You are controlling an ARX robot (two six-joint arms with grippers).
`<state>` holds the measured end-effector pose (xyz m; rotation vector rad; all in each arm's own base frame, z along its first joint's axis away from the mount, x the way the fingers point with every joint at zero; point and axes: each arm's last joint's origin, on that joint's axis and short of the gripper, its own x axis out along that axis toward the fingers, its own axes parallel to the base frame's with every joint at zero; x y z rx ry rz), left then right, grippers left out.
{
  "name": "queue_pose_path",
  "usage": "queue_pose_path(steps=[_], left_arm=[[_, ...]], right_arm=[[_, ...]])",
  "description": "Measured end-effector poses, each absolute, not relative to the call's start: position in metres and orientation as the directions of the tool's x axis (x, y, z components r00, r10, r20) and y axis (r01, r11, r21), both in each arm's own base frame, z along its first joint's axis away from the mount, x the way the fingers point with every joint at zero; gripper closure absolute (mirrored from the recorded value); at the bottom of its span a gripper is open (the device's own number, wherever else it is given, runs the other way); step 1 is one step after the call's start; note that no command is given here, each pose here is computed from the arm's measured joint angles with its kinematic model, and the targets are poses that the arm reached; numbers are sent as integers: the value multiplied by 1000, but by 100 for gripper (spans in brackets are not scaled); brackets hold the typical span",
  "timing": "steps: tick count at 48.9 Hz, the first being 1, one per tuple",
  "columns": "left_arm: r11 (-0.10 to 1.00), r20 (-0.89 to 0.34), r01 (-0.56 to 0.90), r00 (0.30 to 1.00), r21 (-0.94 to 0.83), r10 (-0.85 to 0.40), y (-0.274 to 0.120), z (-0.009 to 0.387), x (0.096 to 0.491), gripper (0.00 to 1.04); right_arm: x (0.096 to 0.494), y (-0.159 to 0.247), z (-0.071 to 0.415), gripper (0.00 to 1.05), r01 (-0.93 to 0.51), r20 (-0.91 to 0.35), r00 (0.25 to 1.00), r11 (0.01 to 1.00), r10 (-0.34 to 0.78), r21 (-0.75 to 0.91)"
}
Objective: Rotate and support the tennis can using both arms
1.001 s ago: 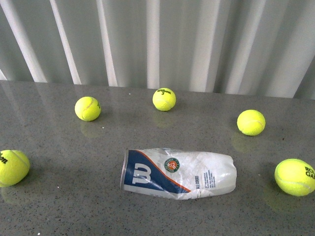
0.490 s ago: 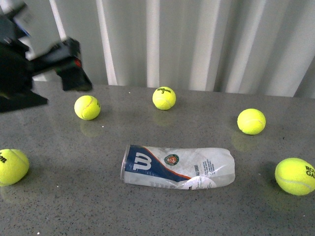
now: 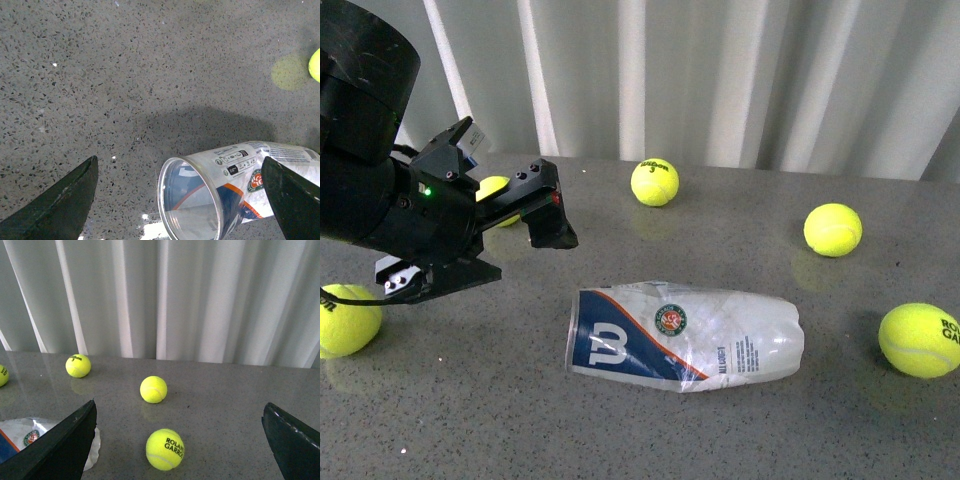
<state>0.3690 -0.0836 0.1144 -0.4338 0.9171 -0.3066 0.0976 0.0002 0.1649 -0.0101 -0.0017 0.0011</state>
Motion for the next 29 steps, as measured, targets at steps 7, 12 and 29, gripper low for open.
queue_pose_path(steps=[7,12,29], left_arm=[[851,-692,57,554,-522,-462,-84,103,367,7],[821,-679,53,534,-568,-504,-89,98,362,7],[760,-632,70,508,-647,-585,-124,85,353,7]], right_arm=[[98,0,165,7,-1,2,1000,1000,1,-10],[98,0,165,7,-1,2,1000,1000,1,-10],[98,0,165,7,-1,2,1000,1000,1,-10]])
